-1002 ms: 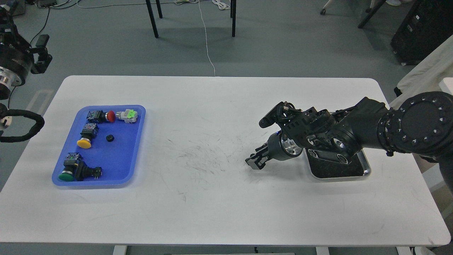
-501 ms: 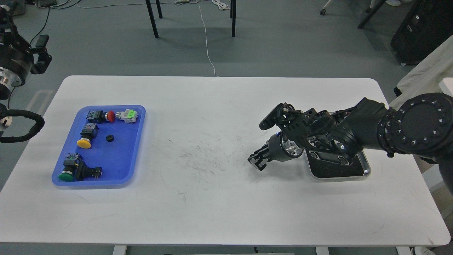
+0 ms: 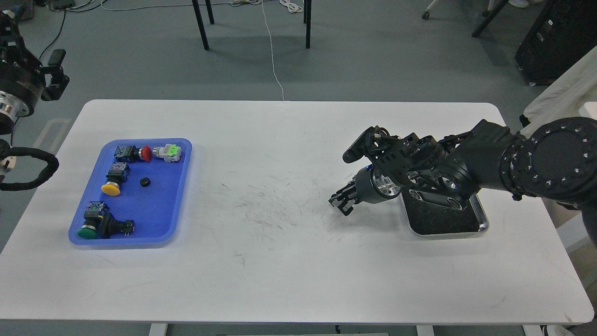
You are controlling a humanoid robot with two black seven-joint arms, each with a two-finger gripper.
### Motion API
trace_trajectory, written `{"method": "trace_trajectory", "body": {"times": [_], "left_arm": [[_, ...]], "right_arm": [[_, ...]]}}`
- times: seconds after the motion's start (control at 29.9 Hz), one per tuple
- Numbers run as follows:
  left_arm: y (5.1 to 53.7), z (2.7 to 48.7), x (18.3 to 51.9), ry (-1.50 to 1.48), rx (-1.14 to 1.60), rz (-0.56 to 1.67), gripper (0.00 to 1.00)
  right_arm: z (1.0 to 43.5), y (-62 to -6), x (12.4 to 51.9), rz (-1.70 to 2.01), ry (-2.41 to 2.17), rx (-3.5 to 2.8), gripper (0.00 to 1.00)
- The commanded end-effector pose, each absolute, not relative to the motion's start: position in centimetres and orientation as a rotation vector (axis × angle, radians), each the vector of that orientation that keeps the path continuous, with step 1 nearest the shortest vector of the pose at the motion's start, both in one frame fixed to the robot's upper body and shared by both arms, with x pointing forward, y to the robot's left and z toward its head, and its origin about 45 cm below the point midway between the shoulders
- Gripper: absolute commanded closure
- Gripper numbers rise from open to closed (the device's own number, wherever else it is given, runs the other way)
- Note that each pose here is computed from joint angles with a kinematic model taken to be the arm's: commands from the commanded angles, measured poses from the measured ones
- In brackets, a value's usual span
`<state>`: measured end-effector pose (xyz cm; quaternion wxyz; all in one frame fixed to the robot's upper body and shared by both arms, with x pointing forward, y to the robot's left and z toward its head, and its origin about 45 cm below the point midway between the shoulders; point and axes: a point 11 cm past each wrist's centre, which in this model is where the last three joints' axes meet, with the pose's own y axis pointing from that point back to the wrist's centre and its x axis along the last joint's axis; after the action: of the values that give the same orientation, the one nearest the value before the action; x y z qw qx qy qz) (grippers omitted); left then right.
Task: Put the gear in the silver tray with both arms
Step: 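Lift the black gear and carry it over the silver tray, then lower the gear into the silver tray and open the right gripper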
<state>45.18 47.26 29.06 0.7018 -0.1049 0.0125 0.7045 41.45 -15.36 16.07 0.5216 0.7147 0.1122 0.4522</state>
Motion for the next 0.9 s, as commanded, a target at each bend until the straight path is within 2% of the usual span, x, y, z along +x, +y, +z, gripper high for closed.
{"method": "trace_trajectory", "body": {"times": [0.0,0.2,0.4,0.57,0.87], "left_arm": [[47.3,29.0,45.2,0.028,-0.233,1.569,0.02],[47.6,28.8,44.9,0.030,-0.227,1.574,0.02],[47.9,28.6,44.7,0.031,-0.215,1.578,0.02],[47.9,28.6,44.6,0.030,-0.213,1.578,0.02],[48.1,28.2,44.4,0.035,-0.206,1.583,0.02]], "right_arm": [[18.7,-17.0,43.2,1.092,0.188,1.699,0.95],[21.9,-22.2,45.2,1.045,-0.009,1.712,0.95],[23.2,-29.1,45.4,0.954,-0.175,1.703,0.95],[21.4,-33.5,43.8,0.865,-0.224,1.693,0.95],[16.0,-35.4,40.5,0.771,-0.190,1.707,0.94]]}}
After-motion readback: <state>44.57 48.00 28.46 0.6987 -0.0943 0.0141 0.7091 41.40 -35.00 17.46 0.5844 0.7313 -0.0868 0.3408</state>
